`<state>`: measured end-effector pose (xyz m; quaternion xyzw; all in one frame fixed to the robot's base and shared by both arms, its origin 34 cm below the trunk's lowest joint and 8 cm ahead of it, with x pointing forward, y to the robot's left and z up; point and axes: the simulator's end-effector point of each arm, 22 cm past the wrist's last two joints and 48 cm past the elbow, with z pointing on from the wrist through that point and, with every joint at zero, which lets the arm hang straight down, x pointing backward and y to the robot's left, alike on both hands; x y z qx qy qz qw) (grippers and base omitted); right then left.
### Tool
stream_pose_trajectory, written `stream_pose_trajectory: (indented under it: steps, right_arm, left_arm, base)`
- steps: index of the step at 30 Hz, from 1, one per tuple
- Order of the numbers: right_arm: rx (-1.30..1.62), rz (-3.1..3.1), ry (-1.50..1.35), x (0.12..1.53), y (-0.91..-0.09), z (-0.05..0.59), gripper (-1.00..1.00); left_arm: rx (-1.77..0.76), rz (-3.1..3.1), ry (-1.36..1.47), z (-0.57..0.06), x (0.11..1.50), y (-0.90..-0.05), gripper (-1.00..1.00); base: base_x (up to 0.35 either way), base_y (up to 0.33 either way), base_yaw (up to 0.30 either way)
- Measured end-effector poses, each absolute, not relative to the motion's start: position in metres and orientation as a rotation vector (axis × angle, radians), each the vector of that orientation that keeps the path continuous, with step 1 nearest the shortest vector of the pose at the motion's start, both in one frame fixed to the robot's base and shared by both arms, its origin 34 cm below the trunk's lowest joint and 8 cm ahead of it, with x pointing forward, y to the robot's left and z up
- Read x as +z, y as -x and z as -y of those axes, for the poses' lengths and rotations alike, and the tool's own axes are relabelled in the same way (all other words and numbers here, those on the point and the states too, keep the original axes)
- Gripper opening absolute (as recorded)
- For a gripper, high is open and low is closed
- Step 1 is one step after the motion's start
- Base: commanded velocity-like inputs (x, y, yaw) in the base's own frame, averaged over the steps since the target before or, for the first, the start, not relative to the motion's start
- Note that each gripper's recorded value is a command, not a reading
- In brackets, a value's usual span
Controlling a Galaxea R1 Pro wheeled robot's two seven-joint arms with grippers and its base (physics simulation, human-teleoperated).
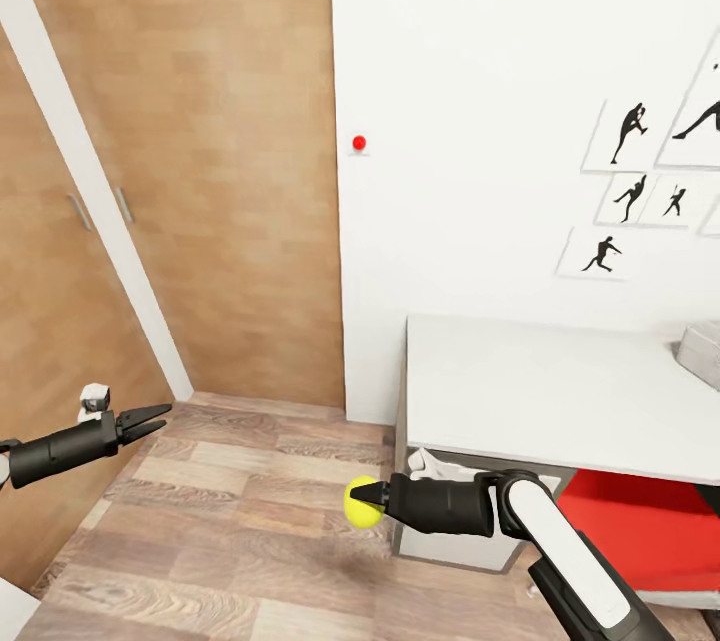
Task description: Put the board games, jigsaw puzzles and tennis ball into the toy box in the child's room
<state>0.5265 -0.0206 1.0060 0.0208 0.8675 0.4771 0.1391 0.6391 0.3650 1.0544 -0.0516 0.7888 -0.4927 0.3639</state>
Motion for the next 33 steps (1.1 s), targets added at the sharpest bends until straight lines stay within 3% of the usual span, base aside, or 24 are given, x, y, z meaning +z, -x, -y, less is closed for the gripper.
stream_pose_trajectory:
  steps: [21,33]
  right_arm:
    - [1.368,-2.484,-0.039,1.018,-0.526,0.021,-1.0]
    - [1.366,-2.479,-0.037,1.021,-0.526,0.021,-1.0]
  left_arm:
    - [-1.262,-2.003,0.112,-0.365,1.071,-0.638,1.0]
    - [-1.262,-1.999,0.109,-0.365,1.074,-0.637,1.0]
  base:
    - [-0.12,0.0,-0.165]
    - [-0.112,0.0,-0.025]
